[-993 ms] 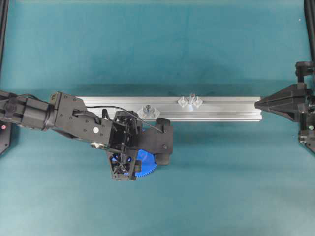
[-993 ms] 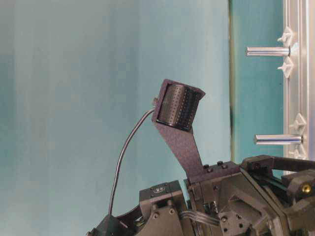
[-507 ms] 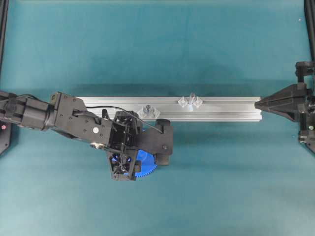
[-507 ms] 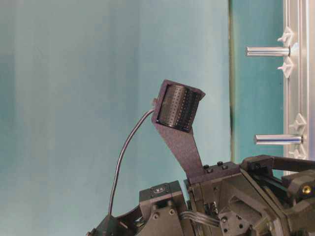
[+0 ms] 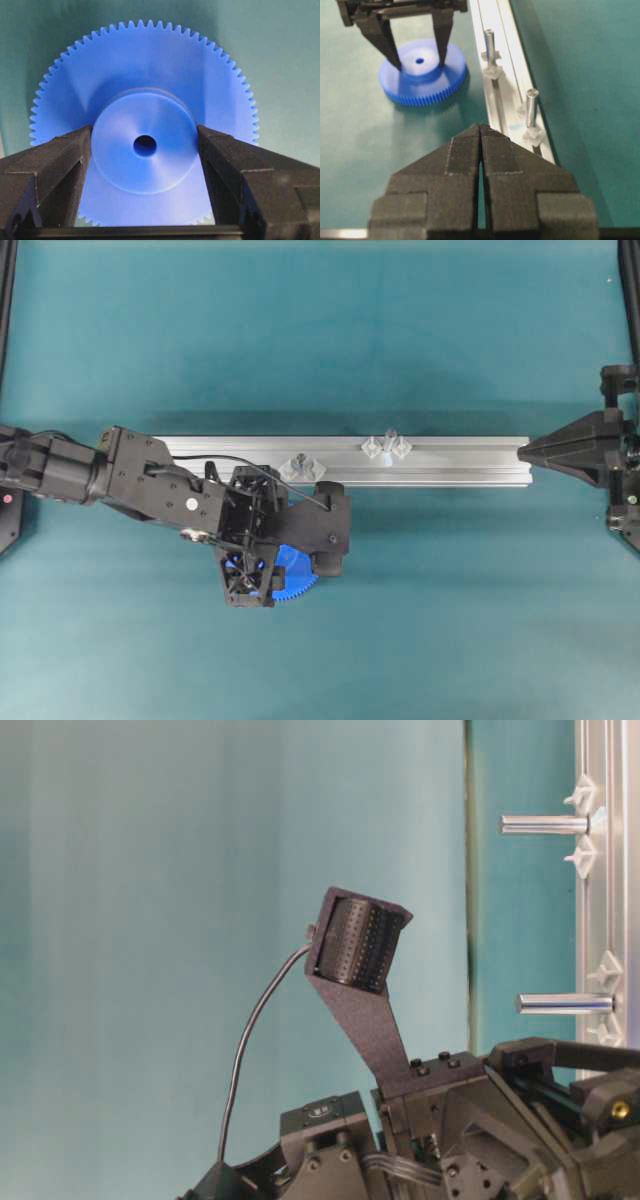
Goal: Find the location of the shaft and insert the large gear.
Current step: 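Close the left gripper on the gear hub and lift it, then carry the gear with the left gripper over the left shaft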
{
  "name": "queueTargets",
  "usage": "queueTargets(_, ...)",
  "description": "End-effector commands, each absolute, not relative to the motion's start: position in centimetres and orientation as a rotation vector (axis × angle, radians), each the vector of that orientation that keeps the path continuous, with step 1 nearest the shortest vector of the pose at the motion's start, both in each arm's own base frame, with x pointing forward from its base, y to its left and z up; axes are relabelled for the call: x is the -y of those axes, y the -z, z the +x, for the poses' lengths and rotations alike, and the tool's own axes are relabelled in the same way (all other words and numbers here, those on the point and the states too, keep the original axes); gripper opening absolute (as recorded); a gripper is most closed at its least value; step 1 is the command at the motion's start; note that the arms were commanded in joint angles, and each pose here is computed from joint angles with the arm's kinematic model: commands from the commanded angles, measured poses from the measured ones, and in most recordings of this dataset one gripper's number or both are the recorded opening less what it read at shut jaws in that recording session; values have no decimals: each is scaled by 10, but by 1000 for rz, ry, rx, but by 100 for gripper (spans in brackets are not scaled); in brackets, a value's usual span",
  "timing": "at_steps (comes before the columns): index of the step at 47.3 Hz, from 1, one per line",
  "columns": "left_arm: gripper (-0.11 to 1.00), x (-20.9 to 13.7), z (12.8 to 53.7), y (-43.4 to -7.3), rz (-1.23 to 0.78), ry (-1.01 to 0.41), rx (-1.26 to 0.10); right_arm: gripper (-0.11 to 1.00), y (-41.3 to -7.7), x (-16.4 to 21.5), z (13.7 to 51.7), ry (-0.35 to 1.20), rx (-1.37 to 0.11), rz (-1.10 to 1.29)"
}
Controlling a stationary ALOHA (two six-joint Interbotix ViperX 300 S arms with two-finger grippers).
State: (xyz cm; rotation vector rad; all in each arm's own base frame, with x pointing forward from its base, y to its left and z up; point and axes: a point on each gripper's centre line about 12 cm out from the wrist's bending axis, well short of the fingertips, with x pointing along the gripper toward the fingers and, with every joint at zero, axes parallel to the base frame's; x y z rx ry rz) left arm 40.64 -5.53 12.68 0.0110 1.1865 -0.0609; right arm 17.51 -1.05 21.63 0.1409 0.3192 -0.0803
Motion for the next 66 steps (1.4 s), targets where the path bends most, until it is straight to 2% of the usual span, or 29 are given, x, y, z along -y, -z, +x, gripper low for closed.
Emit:
queueTargets(1, 72, 57, 414, -161, 8, 70, -1101, -2, -220, 11, 177, 83, -308, 153)
queueTargets(18, 72, 54, 418, -194, 13, 68, -1080, -2, -220, 11, 177, 83, -308, 153)
queueTargets(43, 72, 25, 431, -268, 39, 40, -1061, -2, -220, 11, 177, 83, -308, 153)
queueTargets(66, 72, 3, 445, -295, 90, 35, -1024, -2, -220, 11, 177, 83, -308, 153)
